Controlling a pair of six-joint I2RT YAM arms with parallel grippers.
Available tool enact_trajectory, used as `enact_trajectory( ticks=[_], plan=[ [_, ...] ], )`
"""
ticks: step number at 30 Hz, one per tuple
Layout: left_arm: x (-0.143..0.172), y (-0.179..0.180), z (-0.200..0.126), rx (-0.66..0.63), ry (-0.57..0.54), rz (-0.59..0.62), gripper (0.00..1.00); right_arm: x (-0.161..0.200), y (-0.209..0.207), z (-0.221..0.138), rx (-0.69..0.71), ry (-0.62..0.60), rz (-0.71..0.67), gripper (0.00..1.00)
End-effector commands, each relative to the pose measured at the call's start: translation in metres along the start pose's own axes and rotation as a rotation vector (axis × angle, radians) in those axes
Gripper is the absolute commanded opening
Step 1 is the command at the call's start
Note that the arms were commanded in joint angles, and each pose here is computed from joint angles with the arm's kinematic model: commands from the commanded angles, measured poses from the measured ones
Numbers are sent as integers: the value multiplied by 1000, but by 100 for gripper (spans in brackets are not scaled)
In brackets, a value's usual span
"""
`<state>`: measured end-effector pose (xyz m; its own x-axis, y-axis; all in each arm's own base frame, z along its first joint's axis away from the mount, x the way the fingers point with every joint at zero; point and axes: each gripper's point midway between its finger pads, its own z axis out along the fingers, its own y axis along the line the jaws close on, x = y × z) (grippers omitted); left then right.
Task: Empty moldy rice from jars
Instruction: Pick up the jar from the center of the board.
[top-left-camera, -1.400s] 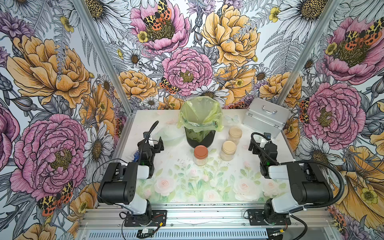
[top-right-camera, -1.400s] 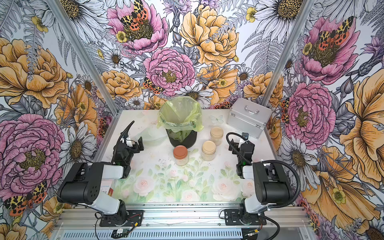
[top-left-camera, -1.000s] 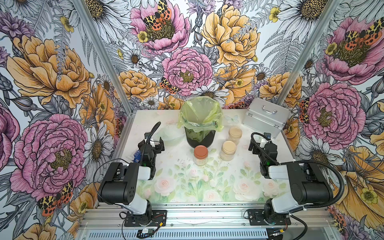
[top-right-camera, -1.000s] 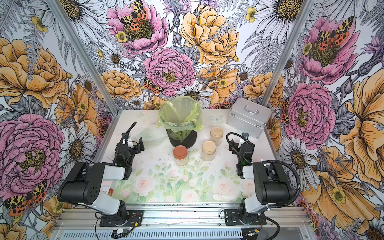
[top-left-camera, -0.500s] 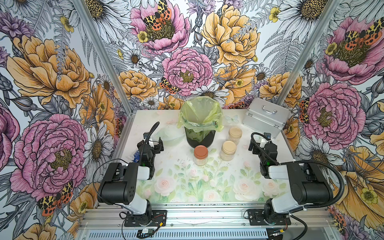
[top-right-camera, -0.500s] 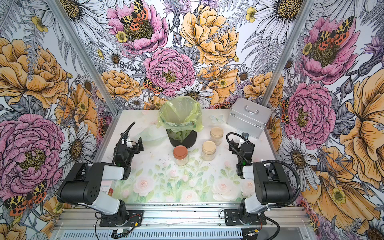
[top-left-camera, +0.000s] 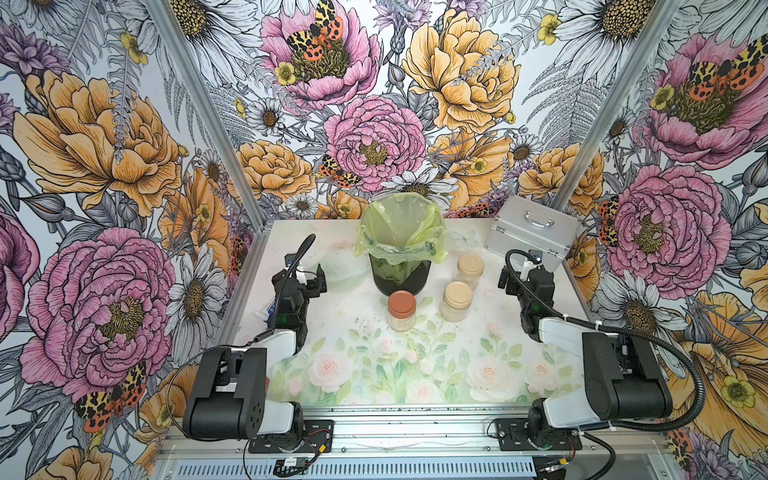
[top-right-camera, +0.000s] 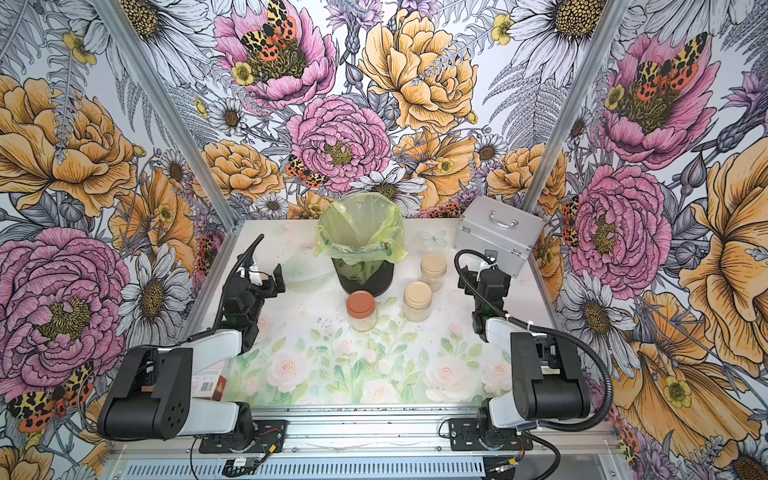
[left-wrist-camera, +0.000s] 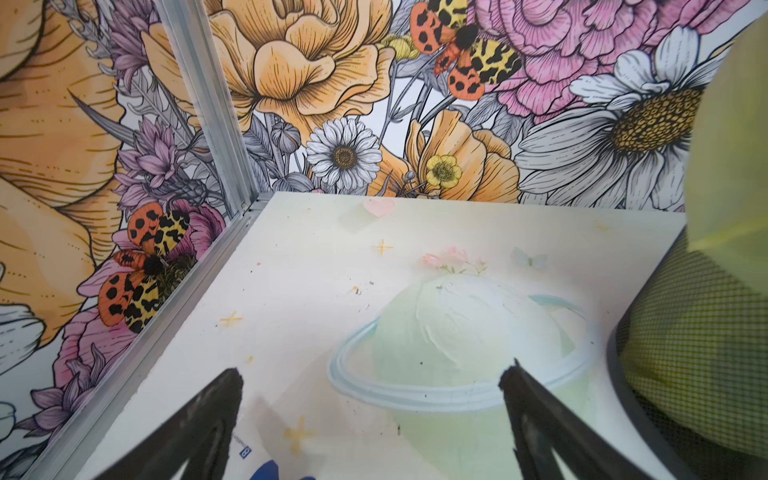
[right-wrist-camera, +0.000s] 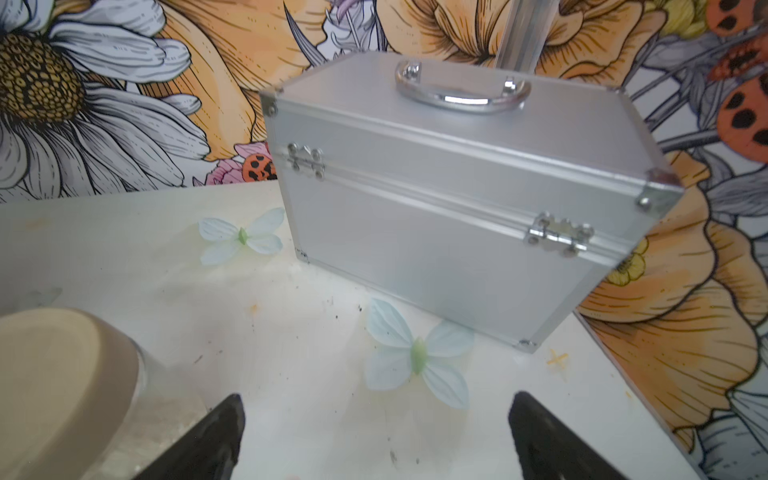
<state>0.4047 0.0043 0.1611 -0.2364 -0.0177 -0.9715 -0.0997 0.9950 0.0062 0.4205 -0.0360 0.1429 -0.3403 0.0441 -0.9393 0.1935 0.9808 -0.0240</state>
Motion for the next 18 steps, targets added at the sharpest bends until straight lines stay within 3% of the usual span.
enact_trajectory(
  ticks=[1, 6, 12, 18],
  plan=[
    [-4, -9, -5, 7, 67, 33, 99, -8, 4, -3, -4, 77, -31, 100],
    [-13, -32, -14, 39, 154, -3, 99, -29, 17, -5, -4, 174, -48, 100],
    [-15, -70, -40, 62, 295, 46, 99, -50, 42, -25, -29, 284, -30, 100],
    [-23, -112, -70, 182, 386, 34, 99, -58, 68, -54, -95, 428, 15, 100]
  ],
)
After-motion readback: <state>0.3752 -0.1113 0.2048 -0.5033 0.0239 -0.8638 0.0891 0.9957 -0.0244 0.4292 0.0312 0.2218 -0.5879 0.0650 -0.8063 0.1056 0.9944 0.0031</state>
